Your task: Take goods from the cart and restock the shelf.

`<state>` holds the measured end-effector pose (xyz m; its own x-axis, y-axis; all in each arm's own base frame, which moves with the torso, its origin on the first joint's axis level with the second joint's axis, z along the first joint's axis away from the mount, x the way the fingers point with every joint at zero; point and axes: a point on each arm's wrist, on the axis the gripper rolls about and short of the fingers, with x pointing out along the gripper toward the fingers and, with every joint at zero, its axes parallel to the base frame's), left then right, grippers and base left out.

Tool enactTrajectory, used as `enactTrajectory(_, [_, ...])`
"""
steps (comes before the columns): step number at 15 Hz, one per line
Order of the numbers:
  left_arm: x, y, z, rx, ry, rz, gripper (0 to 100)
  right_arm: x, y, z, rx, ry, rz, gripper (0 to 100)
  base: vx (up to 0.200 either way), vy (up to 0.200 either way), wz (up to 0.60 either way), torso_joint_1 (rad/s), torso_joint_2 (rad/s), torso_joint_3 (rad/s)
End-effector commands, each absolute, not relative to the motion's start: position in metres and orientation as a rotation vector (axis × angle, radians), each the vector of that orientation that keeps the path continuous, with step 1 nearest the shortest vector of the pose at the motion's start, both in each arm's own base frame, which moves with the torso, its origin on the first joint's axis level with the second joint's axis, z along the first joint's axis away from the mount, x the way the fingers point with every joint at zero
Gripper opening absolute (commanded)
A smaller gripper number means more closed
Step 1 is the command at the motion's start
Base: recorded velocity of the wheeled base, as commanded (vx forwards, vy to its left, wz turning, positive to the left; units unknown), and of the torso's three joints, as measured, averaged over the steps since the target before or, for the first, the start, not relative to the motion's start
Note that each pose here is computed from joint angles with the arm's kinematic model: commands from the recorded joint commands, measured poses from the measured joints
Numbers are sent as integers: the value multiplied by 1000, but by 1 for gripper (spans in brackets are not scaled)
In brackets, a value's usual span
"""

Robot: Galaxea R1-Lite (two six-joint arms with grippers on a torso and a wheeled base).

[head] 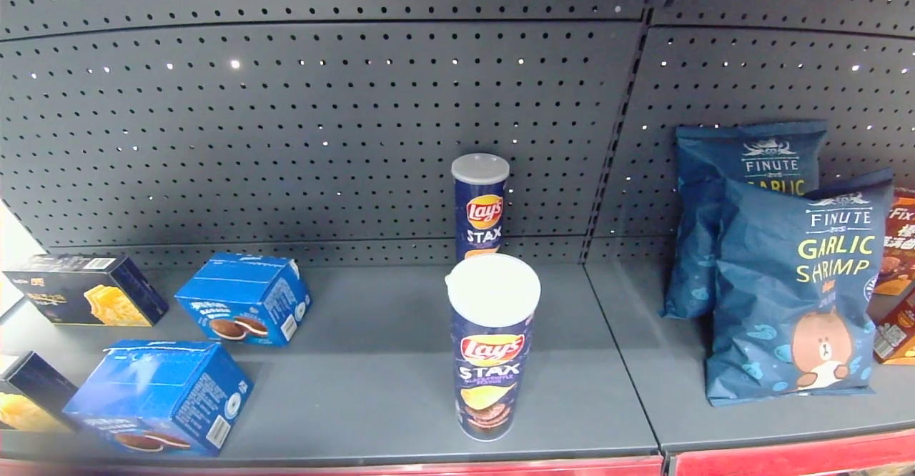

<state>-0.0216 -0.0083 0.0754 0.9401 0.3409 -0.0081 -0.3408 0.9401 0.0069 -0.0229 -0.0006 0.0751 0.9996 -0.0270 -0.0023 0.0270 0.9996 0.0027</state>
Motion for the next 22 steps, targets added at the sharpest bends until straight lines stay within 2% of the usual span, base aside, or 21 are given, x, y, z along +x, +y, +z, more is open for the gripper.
enactTrajectory(1, [-22, -8, 75, 8, 9, 348, 100, -23, -1, 75, 3, 5, -28, 100, 0, 0, 0, 0, 0, 0])
enactTrajectory(2, [-22, -8, 75, 6, 9, 348, 100, -23, -1, 75, 3, 3, -28, 100, 0, 0, 600, 7, 2, -2])
enactTrajectory(22, [-22, -8, 75, 5, 9, 350, 100, -23, -1, 75, 5, 3, -28, 100, 0, 0, 0, 0, 0, 0])
